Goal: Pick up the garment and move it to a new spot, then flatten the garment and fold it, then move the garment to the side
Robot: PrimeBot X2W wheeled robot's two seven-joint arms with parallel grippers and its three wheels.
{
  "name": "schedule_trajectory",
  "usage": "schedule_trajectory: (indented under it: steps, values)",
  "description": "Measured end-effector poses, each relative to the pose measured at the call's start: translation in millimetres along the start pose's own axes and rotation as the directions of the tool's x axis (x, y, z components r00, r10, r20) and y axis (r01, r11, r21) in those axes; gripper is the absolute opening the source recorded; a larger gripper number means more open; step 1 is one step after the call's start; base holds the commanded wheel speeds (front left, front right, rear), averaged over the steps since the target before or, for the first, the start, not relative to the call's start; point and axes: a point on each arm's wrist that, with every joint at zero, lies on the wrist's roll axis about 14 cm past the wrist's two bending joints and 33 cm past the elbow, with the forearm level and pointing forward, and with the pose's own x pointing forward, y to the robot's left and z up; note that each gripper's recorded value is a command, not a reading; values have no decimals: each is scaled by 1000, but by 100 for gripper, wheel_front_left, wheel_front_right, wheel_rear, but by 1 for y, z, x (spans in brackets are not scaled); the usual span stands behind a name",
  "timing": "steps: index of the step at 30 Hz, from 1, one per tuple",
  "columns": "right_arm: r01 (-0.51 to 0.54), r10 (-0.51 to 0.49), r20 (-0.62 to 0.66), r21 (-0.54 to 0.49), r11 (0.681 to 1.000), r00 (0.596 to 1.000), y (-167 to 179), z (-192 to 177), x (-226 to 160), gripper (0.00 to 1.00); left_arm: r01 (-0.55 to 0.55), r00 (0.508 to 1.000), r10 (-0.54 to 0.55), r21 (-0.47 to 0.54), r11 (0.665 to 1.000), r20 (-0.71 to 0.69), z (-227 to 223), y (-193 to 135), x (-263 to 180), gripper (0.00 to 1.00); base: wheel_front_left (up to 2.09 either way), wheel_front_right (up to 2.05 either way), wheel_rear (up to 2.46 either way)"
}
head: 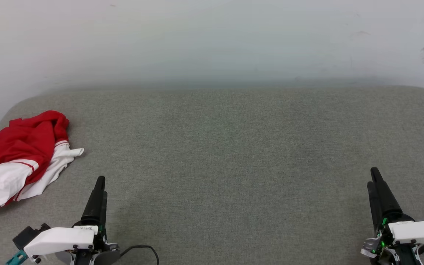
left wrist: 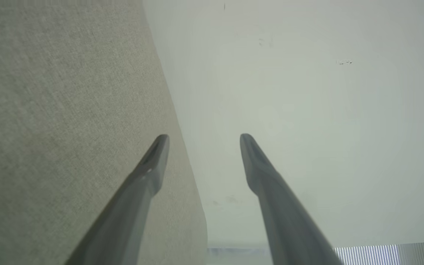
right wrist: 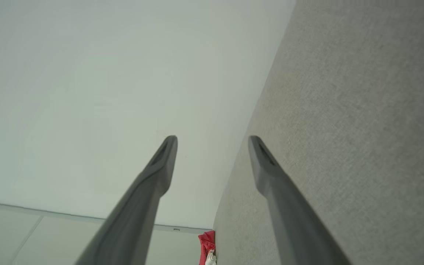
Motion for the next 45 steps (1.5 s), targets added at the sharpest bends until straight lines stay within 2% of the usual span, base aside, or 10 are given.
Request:
schedule_trajectory:
  steps: [9, 18, 29, 45]
  values:
    - [-39, 43, 18, -186, 982, 999, 15, 3, 2, 100, 13, 1000, -17, 166, 986, 22, 3, -13, 3, 100, 0, 0, 0]
    - [-68, 79, 17, -369, 927, 997, 25, 1, 1, 100, 13, 999, -26, 337, 941, 35, 1, -22, 5, 100, 0, 0, 0]
    - [-87, 111, 11, -547, 833, 994, 33, -3, 0, 100, 7, 998, -43, 533, 846, 55, -2, -30, 4, 100, 0, 0, 0]
    - [-110, 145, -15, -727, 678, 989, 38, -12, -2, 100, 7, 993, -88, 711, 703, 78, -4, -40, 2, 100, 0, 0, 0]
